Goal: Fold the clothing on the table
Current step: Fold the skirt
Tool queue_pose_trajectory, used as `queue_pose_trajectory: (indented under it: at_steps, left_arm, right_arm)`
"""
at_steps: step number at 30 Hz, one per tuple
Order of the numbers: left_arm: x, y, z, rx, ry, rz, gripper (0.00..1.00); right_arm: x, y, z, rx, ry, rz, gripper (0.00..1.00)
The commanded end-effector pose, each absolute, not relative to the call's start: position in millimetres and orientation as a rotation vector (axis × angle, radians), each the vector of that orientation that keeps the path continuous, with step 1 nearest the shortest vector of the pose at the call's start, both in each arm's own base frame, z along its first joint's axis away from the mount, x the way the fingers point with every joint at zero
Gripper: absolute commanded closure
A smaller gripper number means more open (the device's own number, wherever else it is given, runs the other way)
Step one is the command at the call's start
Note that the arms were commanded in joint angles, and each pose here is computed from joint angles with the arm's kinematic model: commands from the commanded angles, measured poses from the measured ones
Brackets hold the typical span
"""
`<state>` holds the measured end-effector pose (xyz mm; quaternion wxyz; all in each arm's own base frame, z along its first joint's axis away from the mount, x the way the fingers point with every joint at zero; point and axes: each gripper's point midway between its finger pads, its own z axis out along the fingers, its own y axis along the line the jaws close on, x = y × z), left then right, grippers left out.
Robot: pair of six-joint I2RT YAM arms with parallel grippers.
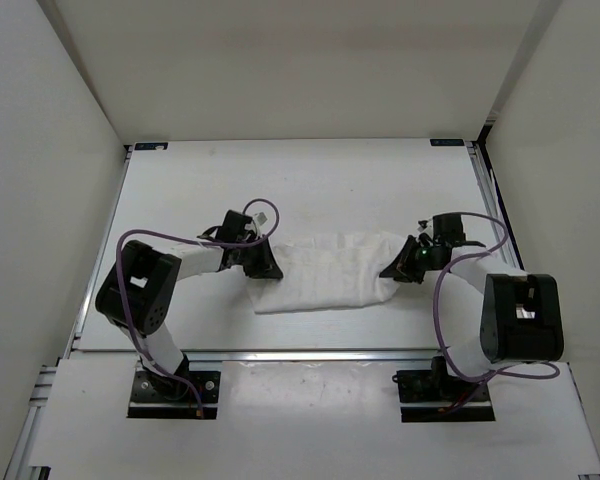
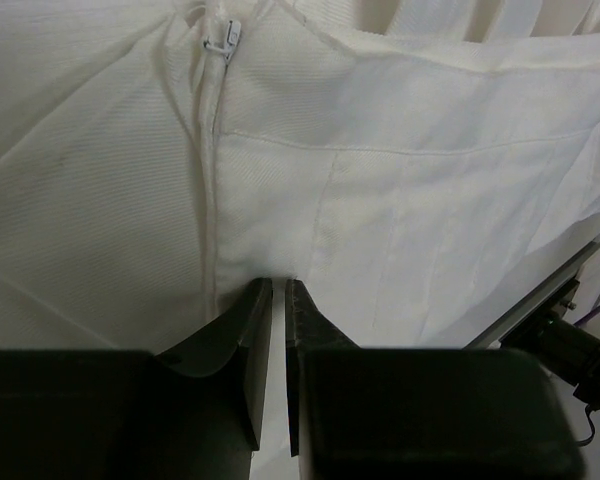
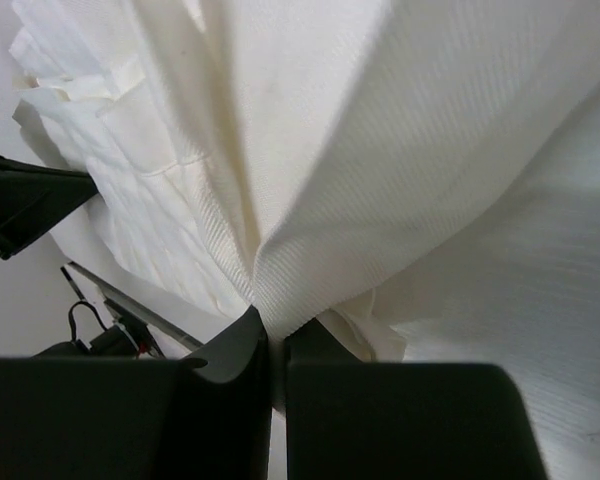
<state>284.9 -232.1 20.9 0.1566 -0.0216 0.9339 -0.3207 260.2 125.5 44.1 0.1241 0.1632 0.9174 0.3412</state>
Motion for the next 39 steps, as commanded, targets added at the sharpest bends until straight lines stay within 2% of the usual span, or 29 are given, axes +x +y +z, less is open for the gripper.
queue_pose_trajectory:
  at_steps: [1, 5, 9, 20, 30, 39]
  left_arm:
    - [294.0, -235.3, 30.9, -0.064, 2.649, -0.931, 0.78]
    - [301.0, -224.5, 33.2, -0.091, 2.627, -0.915, 0.78]
    - [296.3, -219.6, 31.5, -0.126, 2.626, -0.918, 0.79]
    - [306.5, -199.3, 35.6, -0.182, 2.594, -0.885, 0.78]
    - [309.4, -175.5, 31.8, -0.238, 2.584, -0.843, 0.79]
    - [301.7, -167.3, 32.4, -0.244, 2.584, -0.825, 0.79]
  right_arm:
    - [282.2, 138.7, 84.0, 0.363, 2.606, 0.979, 1.00]
    - [310.2, 177.6, 129.0, 0.195, 2.548, 1.025, 1.00]
    - [309.1, 240.3, 156.4, -0.053, 2.571, 1.112, 1.00]
    - [269.5, 349.8, 141.7, -0.694, 2.707, 1.217, 1.00]
    - [224.9, 396.4, 126.1, -0.930, 2.698, 1.388, 1.00]
    - [248.4, 452.0, 137.3, -0.950, 2.604, 1.456, 1.00]
